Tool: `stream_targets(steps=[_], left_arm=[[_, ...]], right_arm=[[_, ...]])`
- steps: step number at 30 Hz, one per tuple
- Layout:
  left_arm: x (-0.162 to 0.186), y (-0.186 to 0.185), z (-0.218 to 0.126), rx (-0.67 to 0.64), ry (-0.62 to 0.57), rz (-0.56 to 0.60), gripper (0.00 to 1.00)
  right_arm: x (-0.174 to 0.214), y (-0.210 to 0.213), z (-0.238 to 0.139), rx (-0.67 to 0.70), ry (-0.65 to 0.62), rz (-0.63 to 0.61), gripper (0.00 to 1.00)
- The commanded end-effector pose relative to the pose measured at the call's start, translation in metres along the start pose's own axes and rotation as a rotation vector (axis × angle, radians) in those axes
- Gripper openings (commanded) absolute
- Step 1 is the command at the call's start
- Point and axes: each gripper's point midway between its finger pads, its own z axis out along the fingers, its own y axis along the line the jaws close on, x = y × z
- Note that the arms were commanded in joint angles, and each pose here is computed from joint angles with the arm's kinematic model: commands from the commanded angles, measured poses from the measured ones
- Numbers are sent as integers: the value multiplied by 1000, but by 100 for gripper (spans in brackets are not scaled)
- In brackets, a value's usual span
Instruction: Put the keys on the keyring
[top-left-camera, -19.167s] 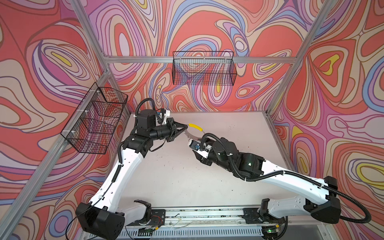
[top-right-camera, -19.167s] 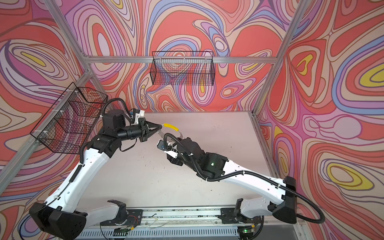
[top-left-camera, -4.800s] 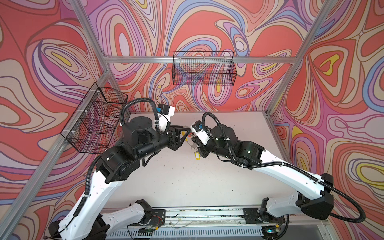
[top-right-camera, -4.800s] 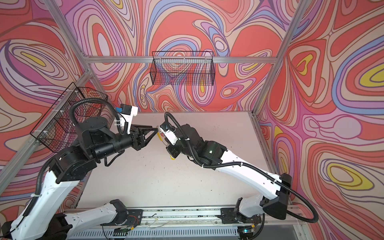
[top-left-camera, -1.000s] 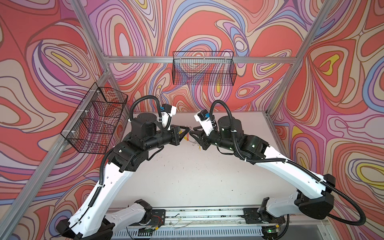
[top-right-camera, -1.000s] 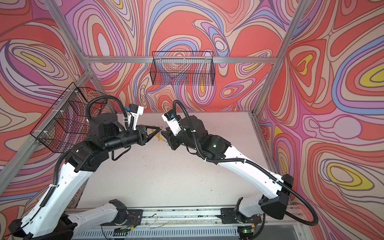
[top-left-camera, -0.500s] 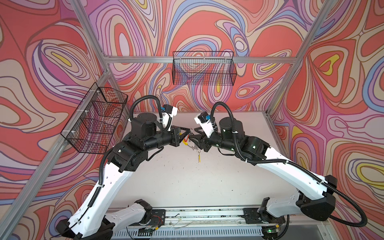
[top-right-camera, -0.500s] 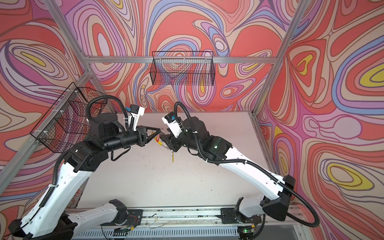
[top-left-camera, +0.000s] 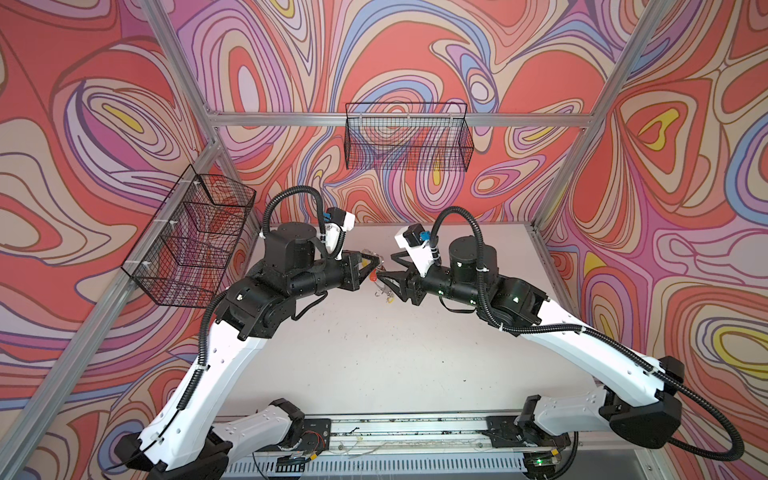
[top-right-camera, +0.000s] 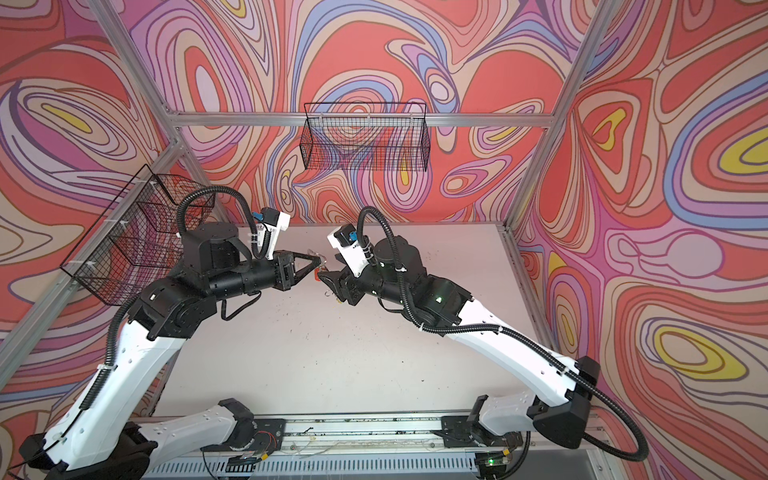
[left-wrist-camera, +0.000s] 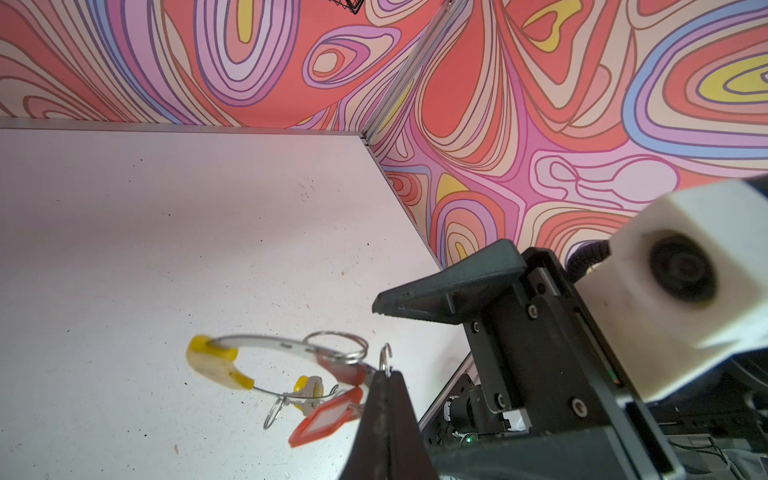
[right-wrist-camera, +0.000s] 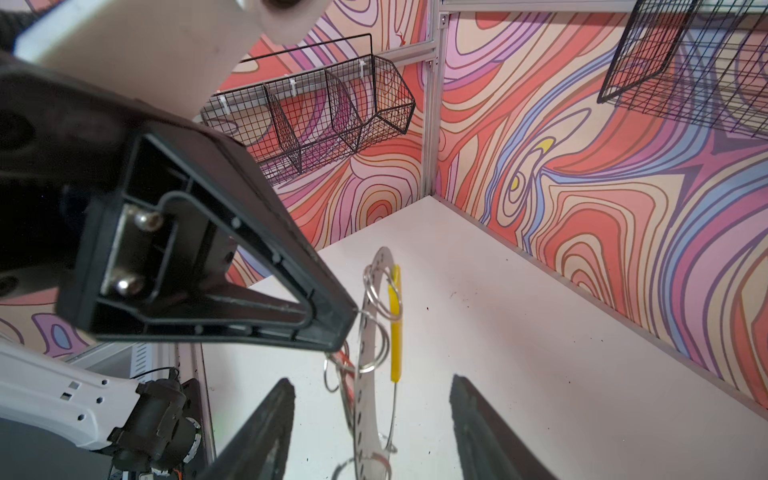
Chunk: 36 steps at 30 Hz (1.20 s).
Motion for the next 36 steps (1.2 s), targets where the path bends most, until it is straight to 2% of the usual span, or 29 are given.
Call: stream_targets(steps=[1,7,12,16,23,29,33,36], left_arm=[[-12,-10,-3,28,-53,-3,0],[-10,-11,0,24,-53,-5,0],[-7,-10,-3,14,-49,-1,0],[-5,-7,-9,-7,-55,10,0],[-3,-6,-11,-15,-40,22,0],[4,-6,-7,-17,13,24,0],[6,-10,-8,-6,40,38,0],[5,-14,-10,14,35,46,0]], right_arm=[[-1,-2,12,-3,-37,27,64],[-7,-4,18,8,-103,61,63],[-4,-14,19,68,-114,70,58],[3,-24,11,130,-100,76,40],[10,-29,2,164,-67,69,17],[7,-20,0,114,-78,55,10],[10,-18,4,101,-64,56,0],[11,-18,5,96,-64,70,0]])
